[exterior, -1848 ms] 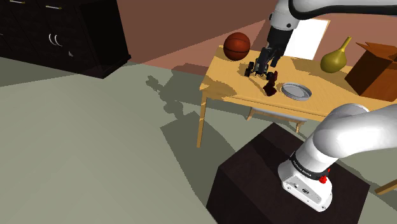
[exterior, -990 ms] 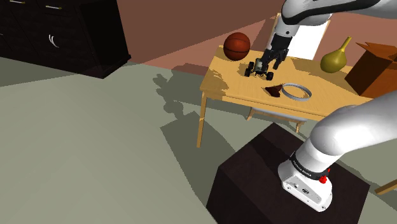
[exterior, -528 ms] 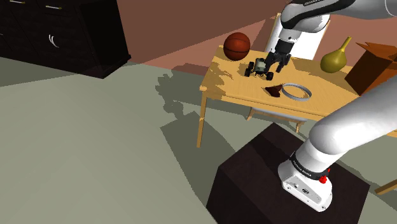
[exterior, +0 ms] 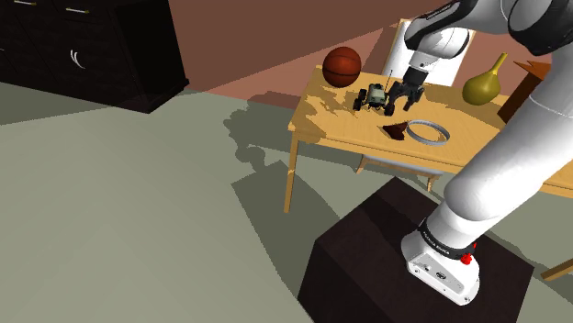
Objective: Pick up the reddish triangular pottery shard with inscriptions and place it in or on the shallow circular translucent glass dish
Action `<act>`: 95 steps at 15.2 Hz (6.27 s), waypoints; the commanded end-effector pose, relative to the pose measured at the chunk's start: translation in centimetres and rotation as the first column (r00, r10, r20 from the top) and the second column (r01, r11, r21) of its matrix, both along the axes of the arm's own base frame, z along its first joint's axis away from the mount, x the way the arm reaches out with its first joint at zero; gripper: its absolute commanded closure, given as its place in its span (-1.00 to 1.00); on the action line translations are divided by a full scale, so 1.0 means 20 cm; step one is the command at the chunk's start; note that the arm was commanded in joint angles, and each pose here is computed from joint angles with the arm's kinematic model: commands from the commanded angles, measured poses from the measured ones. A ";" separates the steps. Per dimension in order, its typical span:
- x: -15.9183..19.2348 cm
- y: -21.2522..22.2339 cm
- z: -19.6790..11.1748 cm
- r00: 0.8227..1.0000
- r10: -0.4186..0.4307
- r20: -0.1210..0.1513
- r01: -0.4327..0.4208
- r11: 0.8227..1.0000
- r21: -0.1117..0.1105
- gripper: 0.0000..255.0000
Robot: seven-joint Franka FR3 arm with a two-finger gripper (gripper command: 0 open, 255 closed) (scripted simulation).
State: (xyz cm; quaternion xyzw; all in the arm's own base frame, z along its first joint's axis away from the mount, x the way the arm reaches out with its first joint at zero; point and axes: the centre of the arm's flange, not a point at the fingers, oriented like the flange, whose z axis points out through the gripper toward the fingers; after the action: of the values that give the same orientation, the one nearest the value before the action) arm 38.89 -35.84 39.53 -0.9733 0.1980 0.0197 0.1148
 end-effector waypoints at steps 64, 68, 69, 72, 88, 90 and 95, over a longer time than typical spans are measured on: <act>-0.19 -0.27 -0.66 0.987 0.130 0.095 -0.107 0.971 -0.216 1.00; -0.19 -0.27 -0.56 0.987 0.130 0.095 -0.107 0.971 -0.216 1.00; -0.19 -0.27 -0.53 0.987 0.130 0.095 -0.107 0.971 -0.216 1.00; -0.19 -0.27 -0.45 0.987 0.130 0.095 -0.107 0.971 -0.216 1.00; -0.49 -0.70 -0.24 0.987 0.130 0.095 -0.107 0.971 -0.216 1.00; -0.57 -0.81 -0.24 0.987 0.130 0.095 -0.107 0.971 -0.216 1.00; -0.61 -0.86 -0.34 0.987 0.130 0.095 -0.107 0.971 -0.216 1.00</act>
State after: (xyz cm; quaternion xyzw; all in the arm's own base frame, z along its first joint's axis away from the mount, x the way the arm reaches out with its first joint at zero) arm 26.74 -52.95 33.00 -0.9896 0.1341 -0.0470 0.0205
